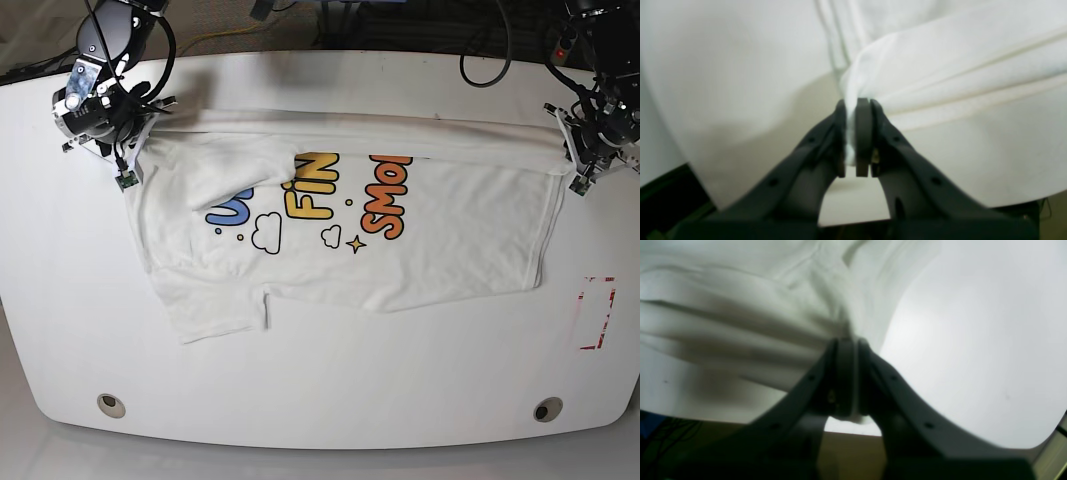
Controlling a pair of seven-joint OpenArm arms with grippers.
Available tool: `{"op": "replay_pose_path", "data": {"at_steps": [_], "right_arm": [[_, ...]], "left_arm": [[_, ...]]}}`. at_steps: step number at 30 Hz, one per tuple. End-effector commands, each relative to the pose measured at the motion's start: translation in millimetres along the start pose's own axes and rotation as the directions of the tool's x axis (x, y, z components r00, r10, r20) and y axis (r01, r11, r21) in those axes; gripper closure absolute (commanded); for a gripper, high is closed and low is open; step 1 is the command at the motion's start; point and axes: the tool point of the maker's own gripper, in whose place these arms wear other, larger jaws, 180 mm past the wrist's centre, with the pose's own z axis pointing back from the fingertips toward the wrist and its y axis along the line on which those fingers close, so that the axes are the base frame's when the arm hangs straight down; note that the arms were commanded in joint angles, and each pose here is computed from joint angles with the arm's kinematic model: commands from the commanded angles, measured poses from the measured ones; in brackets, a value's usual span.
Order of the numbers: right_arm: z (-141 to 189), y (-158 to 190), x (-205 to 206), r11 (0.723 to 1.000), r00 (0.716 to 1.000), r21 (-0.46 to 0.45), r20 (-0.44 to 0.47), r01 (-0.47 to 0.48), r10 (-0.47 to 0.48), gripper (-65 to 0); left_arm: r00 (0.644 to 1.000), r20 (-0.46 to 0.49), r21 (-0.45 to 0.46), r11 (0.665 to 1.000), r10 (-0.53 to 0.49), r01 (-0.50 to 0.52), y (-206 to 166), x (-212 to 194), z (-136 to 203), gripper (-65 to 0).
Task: Fold the T-shirt properly
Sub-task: 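Lower the shirt flat and release, grippers pinching the shoulder edge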
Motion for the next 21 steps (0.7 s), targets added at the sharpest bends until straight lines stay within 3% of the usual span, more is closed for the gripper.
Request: {"op": "replay_pose_path", "data": {"at_steps": [1, 5, 7, 10, 15, 21], "right_arm": [[5.4, -9.3, -6.9, 0.999, 1.0, -0.039, -0.017, -0.011, 0.01, -11.3], [3.9, -4.4, -19.4, 0.999, 0.999, -0.027, -0.047, -0.016, 0.015, -21.6], [3.5, -1.6, -27.5, 1.0, 0.998, -0.021, -0.066, -0.02, 0.018, -29.8], [6.5, 1.5, -30.0, 1.0, 0.998, -0.01, -0.059, -0.024, 0.024, -38.5], [14.5, 0.9, -29.1, 0.999, 1.0, 0.051, -0.003, -0.006, 0.006, -42.3], [28.7, 3.1, -10.8, 0.981, 0.984, 0.18, 0.146, 0.073, -0.1, -42.3]], "left_arm": [[0.997, -0.046, 0.026, 0.998, -0.064, 0.066, 9.5, -1.6, -1.8, -11.9], [0.994, -0.069, 0.002, 0.996, -0.086, 0.086, 2.4, -1.4, -12.5, -31.5], [0.995, -0.058, 0.009, 0.996, -0.082, 0.083, 5.7, 3.8, -12.3, -41.5], [0.995, -0.057, 0.024, 0.997, -0.077, 0.078, 11.8, 8.9, -10.9, -49.9], [1.0, -0.013, 0.126, 0.992, -0.009, 0.01, 47.9, 22.6, 18.8, -51.0], [0.985, 0.042, 0.132, 0.976, 0.168, -0.172, 79.6, 26.3, 43.2, -51.0]]}}
